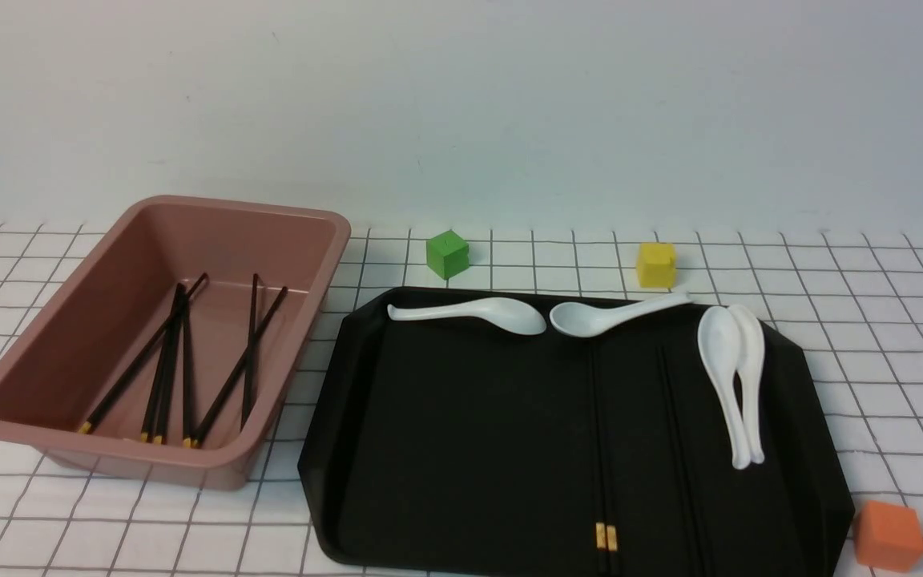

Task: On white black tablecloth take chopsticks from black tray and put them in box.
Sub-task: 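Move the gripper over the chopsticks on the black tray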

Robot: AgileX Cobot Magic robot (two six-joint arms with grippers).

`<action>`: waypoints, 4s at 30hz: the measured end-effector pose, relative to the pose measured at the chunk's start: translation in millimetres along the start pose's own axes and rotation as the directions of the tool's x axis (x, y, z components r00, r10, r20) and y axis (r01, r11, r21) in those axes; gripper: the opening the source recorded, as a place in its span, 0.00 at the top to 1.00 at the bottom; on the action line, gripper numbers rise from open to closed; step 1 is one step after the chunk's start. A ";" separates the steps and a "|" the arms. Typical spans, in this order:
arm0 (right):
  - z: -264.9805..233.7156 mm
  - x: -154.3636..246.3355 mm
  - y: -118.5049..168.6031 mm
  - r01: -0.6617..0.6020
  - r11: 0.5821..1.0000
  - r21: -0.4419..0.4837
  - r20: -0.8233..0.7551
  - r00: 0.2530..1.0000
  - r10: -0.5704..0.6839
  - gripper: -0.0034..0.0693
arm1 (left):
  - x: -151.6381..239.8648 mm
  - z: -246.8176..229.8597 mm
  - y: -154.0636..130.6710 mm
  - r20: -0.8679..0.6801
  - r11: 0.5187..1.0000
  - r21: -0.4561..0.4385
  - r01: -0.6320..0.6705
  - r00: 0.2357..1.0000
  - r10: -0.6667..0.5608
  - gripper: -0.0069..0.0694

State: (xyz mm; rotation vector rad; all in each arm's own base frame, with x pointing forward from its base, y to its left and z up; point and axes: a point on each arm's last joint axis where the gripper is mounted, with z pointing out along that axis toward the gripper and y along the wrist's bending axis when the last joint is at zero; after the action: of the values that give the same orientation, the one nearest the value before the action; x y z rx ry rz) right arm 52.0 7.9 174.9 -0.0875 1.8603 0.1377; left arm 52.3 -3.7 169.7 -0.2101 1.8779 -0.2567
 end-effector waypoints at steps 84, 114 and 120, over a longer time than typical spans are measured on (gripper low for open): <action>63.2 -135.6 35.8 -0.285 0.948 -0.139 -0.572 0.805 0.158 0.94 | 0.8 0.0 -0.4 -0.008 0.995 0.005 -0.097 0.995 0.097 0.72; 275.9 -47.4 152.7 -0.120 0.989 0.087 -0.865 0.483 0.135 0.47 | 0.9 0.0 -0.4 -0.009 0.995 0.005 -0.097 0.995 0.097 0.67; 277.3 -46.3 152.3 -0.074 0.996 0.051 -0.880 0.469 0.080 0.75 | 1.0 0.0 -0.3 -0.010 0.995 0.005 -0.097 0.995 0.097 0.67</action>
State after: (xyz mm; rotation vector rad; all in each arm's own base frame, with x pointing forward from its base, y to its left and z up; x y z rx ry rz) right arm 308.3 196.9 147.7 -0.0739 2.9432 0.1661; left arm 52.0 -4.3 168.9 -0.1146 1.8918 -0.1955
